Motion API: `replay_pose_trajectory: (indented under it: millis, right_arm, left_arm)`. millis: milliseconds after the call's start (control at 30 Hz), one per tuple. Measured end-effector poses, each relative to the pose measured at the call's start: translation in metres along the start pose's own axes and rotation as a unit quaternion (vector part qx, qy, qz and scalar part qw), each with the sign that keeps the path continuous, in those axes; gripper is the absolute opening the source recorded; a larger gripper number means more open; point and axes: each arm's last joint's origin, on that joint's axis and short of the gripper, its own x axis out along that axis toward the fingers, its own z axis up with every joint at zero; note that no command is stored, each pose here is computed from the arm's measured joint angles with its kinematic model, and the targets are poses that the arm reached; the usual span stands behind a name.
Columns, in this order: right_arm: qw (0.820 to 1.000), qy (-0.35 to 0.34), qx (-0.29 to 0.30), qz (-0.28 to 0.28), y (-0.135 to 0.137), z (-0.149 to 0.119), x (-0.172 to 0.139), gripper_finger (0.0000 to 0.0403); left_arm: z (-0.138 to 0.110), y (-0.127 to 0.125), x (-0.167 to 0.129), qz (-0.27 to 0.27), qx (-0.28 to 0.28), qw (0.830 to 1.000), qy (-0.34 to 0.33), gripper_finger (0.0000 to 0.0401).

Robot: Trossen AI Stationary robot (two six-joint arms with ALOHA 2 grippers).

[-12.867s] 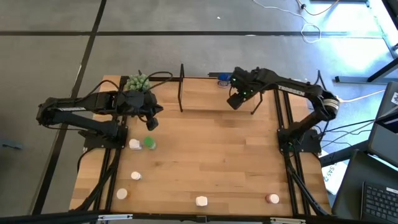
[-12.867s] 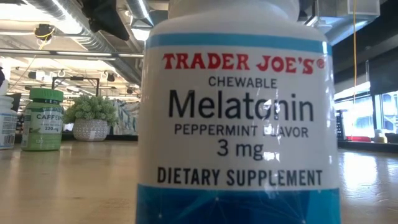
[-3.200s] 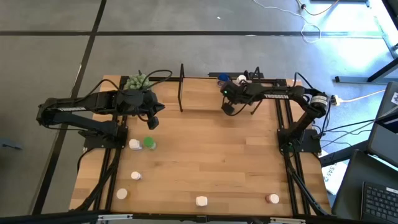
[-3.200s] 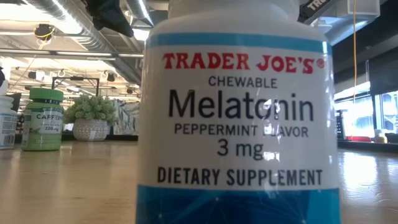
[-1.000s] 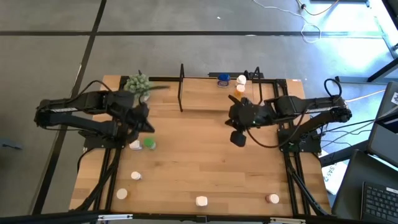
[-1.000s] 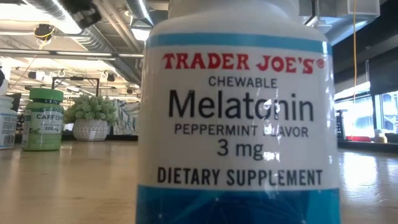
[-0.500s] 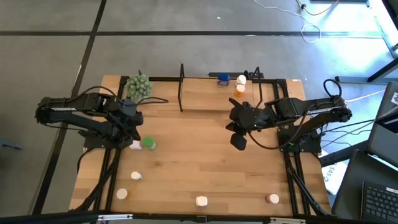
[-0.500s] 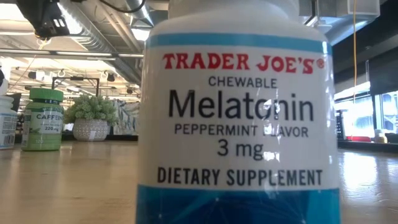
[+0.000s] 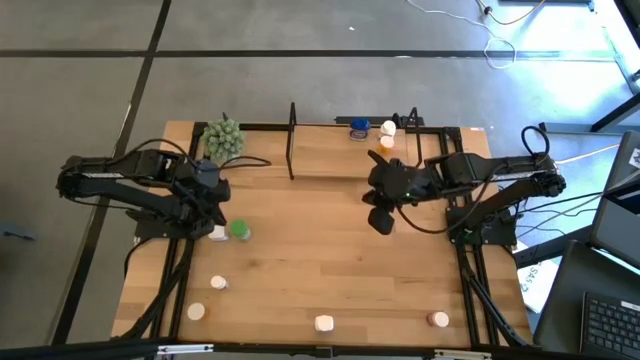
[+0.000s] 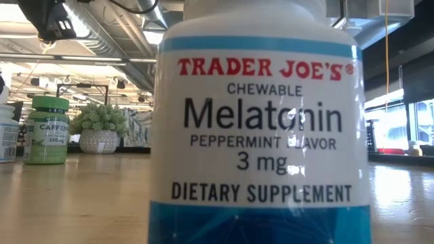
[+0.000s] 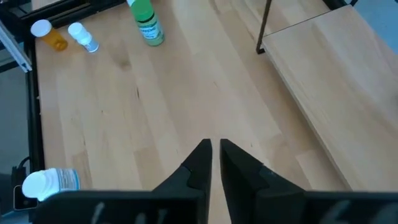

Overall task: Pick and place medicine bottles onto shelf by color
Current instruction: Put the pink pill bottle on the shelf

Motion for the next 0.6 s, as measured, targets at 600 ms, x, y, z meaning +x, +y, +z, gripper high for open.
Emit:
replay_pose_trajectory:
  millis: [600]
  right_arm:
    - [0.955, 0.258, 0.011, 0.143, 0.022, -0.045, -0.016, 0.0004]
  left_arm:
    - [-0.001, 0.001, 0.000, 0.012, 0.000, 1.000, -0.001, 0.0028]
